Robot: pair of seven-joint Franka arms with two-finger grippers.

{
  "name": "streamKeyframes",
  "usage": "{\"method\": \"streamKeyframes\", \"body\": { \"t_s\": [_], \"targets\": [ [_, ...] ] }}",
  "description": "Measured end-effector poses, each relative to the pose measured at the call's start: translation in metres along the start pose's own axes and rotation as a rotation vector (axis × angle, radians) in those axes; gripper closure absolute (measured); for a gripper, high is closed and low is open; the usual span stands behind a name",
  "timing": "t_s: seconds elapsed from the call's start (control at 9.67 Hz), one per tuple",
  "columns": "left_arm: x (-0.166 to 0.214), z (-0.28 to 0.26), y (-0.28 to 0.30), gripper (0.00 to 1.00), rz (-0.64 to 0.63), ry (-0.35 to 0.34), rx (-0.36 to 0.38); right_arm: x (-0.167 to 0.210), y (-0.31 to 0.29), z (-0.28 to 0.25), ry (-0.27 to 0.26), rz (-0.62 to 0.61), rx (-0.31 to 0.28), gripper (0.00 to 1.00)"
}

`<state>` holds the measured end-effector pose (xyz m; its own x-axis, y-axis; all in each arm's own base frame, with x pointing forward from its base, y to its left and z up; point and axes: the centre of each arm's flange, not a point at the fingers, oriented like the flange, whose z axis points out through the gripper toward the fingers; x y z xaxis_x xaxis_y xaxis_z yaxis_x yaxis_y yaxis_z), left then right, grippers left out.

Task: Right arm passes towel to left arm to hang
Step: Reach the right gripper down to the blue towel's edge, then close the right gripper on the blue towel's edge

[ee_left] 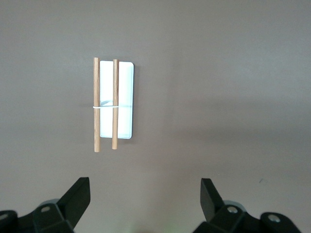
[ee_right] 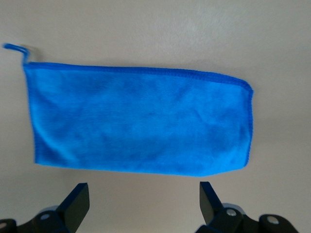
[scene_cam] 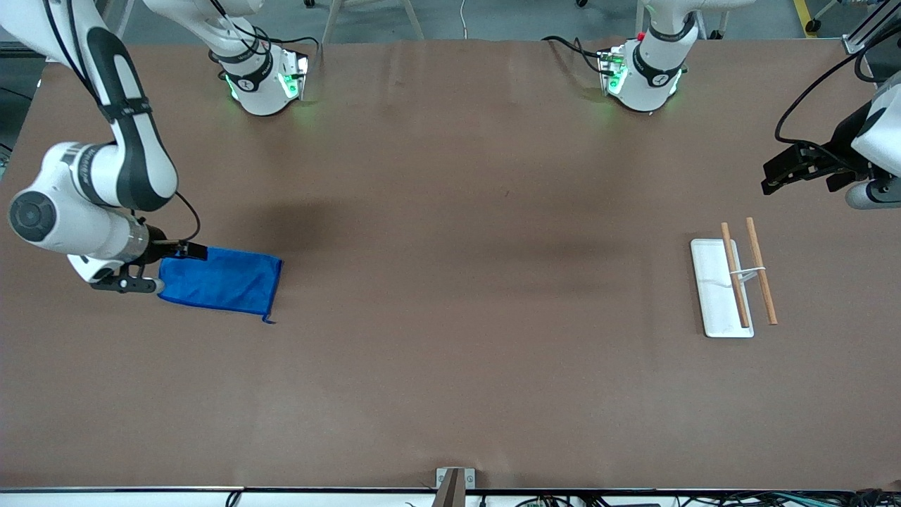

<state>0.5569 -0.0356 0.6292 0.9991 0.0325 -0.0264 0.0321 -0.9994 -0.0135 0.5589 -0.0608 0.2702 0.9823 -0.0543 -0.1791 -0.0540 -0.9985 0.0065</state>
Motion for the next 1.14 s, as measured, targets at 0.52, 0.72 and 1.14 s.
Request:
{"method": "streamKeyframes", "body": {
  "t_s": [0.52, 0.72, 1.14],
  "targets": [
    [0.000, 0.000, -0.001, 0.00, -0.001, 0.000, 0.000, 0.007, 0.004, 0.075, 0.106, -0.021, -0.023, 0.00],
    [0.001, 0.001, -0.001, 0.00, -0.002, -0.002, 0.000, 0.007, 0.005, 0.089, 0.092, -0.020, -0.025, 0.07],
    [0.002, 0.003, -0.002, 0.00, -0.003, -0.003, 0.000, 0.006, 0.010, 0.104, 0.081, -0.004, -0.021, 0.08]
  ]
}}
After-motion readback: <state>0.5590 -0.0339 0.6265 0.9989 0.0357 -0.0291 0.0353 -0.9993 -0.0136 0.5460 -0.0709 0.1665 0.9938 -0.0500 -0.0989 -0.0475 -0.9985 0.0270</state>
